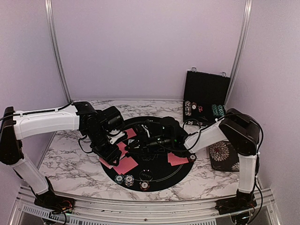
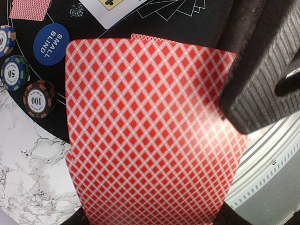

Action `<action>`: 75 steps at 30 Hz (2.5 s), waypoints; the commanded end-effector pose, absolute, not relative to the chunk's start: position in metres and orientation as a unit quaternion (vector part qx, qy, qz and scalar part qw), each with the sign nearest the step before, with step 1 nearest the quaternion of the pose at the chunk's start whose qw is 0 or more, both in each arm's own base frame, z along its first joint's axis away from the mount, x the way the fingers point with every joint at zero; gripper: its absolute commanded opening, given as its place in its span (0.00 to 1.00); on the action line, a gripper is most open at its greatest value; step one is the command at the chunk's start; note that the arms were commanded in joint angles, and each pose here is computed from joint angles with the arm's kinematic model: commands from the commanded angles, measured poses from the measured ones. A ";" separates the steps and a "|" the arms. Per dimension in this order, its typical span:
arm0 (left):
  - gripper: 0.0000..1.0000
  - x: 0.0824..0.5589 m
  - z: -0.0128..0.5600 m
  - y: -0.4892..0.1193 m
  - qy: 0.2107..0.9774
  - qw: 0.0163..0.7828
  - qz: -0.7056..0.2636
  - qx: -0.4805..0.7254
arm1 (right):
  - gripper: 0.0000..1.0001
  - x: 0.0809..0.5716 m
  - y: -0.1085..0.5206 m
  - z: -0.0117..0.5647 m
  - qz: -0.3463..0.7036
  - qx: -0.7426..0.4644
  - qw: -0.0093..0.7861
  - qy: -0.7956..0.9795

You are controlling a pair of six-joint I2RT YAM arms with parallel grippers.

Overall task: Distribute texas hold em gaming equipment
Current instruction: Pick up the poker card from the face-down deck piles, then flop the poker card in the community card area.

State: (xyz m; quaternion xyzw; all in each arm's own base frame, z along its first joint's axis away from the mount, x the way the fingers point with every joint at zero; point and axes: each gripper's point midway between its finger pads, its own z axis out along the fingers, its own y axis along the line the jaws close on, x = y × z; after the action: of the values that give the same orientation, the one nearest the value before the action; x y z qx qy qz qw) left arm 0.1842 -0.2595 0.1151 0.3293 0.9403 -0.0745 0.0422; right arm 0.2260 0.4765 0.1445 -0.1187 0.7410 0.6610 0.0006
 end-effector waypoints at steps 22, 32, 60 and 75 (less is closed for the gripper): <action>0.51 0.181 0.116 -0.258 0.939 0.037 -0.074 0.333 | 0.00 0.240 0.447 0.187 0.714 -0.086 0.018 0.695; 0.51 0.181 0.116 -0.258 0.939 0.038 -0.074 0.333 | 0.00 0.248 0.427 0.193 0.714 -0.075 0.035 0.695; 0.51 0.180 0.118 -0.253 0.941 0.043 -0.073 0.328 | 0.00 0.362 0.334 0.181 0.182 -0.310 0.490 0.794; 0.51 0.179 0.122 -0.250 0.942 0.048 -0.074 0.325 | 0.00 0.350 0.389 0.138 0.002 -0.470 0.544 0.695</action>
State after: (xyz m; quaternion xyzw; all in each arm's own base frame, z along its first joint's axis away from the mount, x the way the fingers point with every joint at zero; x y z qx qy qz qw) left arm 0.1807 -0.2544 0.1135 0.3283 0.9410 -0.0722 0.0402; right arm 0.3432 0.3798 0.1274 -0.4496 0.7325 0.0517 0.5086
